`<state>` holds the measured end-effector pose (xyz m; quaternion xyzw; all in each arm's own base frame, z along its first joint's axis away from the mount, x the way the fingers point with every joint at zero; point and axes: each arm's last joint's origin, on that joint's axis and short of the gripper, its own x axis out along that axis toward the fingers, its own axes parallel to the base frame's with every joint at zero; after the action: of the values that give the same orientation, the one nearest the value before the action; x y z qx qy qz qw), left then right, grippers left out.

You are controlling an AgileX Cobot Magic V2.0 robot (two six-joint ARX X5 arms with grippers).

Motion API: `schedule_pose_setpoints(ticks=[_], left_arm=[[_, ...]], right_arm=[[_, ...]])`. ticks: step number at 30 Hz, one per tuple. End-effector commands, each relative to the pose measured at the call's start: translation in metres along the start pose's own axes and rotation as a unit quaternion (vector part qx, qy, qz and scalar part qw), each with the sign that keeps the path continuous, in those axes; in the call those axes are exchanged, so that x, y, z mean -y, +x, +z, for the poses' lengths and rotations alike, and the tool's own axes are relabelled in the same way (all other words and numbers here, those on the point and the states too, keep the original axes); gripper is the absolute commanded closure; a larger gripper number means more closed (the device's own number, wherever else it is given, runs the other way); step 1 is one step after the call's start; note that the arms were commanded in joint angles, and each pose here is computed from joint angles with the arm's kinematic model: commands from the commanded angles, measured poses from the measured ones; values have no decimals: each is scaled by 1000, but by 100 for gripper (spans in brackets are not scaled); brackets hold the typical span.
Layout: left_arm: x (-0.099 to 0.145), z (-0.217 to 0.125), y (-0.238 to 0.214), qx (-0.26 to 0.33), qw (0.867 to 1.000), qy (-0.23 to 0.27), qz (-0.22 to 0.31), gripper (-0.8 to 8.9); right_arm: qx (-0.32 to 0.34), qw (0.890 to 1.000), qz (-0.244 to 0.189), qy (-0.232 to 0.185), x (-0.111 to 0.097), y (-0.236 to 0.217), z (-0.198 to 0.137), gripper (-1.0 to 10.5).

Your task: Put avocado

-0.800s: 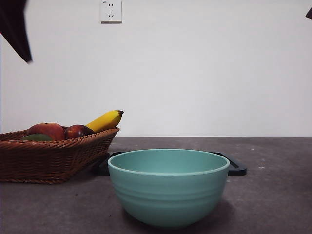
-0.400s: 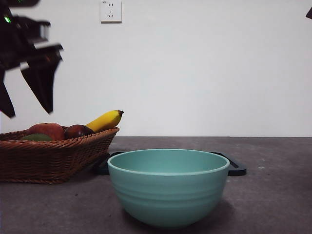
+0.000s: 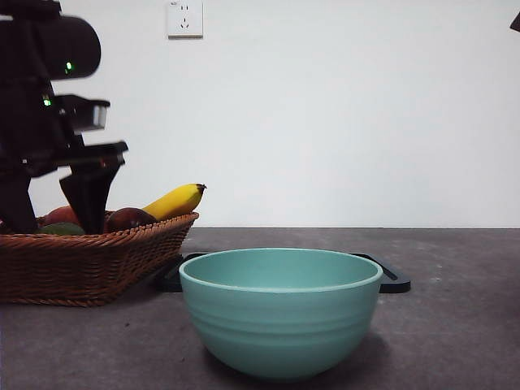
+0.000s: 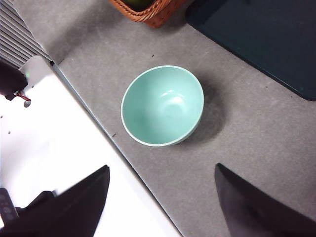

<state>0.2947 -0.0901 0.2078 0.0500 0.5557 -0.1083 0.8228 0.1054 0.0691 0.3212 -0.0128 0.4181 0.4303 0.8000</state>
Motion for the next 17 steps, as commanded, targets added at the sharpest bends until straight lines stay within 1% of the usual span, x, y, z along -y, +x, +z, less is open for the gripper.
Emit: schedule_pose_setpoints(ticks=[1, 5, 8, 12, 17], left_arm=[[2, 5, 7, -4, 1000, 4, 6, 408], [4, 4, 13, -15, 1000, 5, 6, 425], [5, 4, 13, -16, 1000, 7, 5, 522], [6, 3, 13, -19, 1000, 8, 5, 607], [6, 2, 10, -25, 1000, 8, 4, 610]], right_arm=[[9, 1000, 1, -3, -2, -2, 5, 607], [13, 1000, 1, -5, -2, -2, 6, 607], [15, 1000, 1, -6, -2, -2, 6, 607], [15, 1000, 1, -6, -2, -2, 6, 607], [18, 1000, 1, -8, -2, -2, 7, 607]])
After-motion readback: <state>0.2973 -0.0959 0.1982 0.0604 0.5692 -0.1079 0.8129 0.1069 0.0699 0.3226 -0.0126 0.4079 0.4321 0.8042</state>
